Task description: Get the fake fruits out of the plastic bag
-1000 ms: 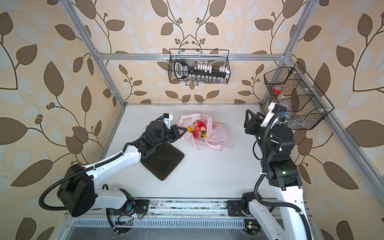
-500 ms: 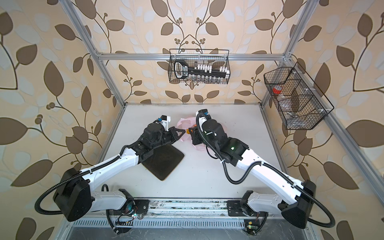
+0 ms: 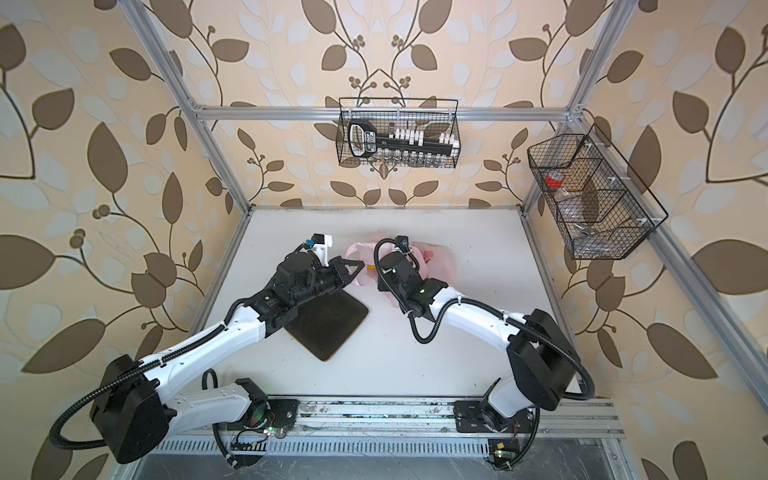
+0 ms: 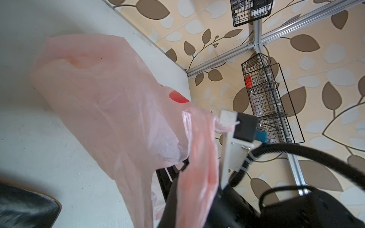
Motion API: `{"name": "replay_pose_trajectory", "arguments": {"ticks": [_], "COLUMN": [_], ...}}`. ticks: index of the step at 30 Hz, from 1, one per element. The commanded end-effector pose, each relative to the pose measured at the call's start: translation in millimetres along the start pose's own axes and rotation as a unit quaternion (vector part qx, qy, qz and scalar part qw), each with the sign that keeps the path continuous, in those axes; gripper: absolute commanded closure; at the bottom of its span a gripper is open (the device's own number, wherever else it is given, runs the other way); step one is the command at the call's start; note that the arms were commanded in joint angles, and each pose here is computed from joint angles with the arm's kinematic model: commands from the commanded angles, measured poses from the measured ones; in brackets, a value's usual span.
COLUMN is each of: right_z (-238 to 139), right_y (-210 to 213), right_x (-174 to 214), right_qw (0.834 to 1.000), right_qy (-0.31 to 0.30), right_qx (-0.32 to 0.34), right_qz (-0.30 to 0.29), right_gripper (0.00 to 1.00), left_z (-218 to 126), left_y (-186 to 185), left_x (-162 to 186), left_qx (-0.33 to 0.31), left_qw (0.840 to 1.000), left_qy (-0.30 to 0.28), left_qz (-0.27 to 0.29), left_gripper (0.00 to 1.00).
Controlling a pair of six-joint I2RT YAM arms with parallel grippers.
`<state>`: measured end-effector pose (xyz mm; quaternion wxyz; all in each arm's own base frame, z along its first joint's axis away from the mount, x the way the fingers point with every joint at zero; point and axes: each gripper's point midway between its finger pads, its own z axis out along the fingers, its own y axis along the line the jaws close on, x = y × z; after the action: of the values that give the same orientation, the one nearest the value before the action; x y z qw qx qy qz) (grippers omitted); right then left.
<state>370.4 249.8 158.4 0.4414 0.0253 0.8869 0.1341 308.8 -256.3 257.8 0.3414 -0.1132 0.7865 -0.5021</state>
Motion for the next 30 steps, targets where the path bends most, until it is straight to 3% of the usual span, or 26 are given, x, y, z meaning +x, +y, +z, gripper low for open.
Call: {"name": "replay_pose_trajectory", "arguments": {"ticks": [1, 8, 15, 20, 26, 30], "right_z": [18.3, 37.0, 26.7, 27.5, 42.6, 50.1], "right_y": [-9.3, -50.5, -85.2, -84.1, -83.7, -70.9], "right_x": [3.4, 35.3, 86.6, 68.5, 36.8, 23.1], "right_qw": [1.0, 0.998, 0.994, 0.995, 0.992, 0.987], "right_qy": [0.001, 0.043, 0.087, 0.067, 0.042, 0.037], "right_qx": [-0.003, 0.028, 0.047, 0.035, 0.03, -0.009], "right_qz": [0.016, 0.023, 0.04, 0.06, 0.113, 0.159], "right_gripper": [0.65, 0.49, 0.4, 0.33, 0.26, 0.24], "left_z": [-8.4, -11.1, -26.3, -36.6, -34.5, -29.5], "left_y": [-1.7, 24.0, 43.1, 50.6, 30.5, 24.7], "left_x": [1.3, 37.6, 83.7, 88.3, 77.6, 79.3], "left_qx": [-0.001, -0.043, -0.088, -0.103, -0.089, -0.078], "left_qw": [1.0, 0.999, 0.994, 0.993, 0.994, 0.995], "left_qy": [-0.008, 0.03, 0.064, 0.056, 0.048, 0.054], "left_qz": [0.002, 0.003, 0.018, 0.016, 0.031, 0.032], "left_gripper": [1.0, 1.0, 1.0, 1.0, 1.0, 1.0]}}
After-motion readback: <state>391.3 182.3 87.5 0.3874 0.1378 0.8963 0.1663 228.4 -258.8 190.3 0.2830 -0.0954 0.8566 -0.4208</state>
